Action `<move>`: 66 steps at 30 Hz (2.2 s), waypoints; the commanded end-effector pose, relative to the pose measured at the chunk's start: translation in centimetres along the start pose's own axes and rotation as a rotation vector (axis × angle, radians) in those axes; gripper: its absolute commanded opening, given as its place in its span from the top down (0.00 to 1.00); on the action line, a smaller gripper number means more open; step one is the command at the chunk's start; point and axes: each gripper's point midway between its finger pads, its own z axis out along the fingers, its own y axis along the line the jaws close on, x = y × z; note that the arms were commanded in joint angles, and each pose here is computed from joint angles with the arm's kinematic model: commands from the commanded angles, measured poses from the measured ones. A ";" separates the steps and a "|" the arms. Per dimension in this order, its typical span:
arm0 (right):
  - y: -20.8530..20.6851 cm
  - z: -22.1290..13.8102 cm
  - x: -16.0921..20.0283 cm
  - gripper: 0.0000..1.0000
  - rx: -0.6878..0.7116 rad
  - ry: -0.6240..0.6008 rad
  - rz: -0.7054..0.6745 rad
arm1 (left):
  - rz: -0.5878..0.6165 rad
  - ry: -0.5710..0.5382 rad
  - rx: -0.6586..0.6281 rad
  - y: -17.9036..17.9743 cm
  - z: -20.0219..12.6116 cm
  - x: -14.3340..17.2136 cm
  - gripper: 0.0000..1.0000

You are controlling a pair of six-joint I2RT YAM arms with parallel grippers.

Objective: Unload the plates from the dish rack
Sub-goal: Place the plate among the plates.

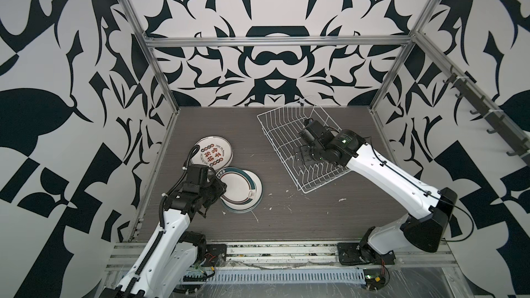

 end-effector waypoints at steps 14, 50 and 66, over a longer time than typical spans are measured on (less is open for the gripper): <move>-0.2 0.3 0.2 0.00 0.005 -0.003 -0.010 | -0.022 0.008 -0.048 0.8 0.7 -0.1 0.52; -1.2 0.7 0.8 0.00 0.011 0.008 0.005 | -0.024 0.055 -0.068 0.5 2.0 -0.2 0.28; -1.5 0.9 0.8 0.00 0.015 0.019 0.009 | -0.019 0.057 -0.080 0.5 2.0 -0.3 0.01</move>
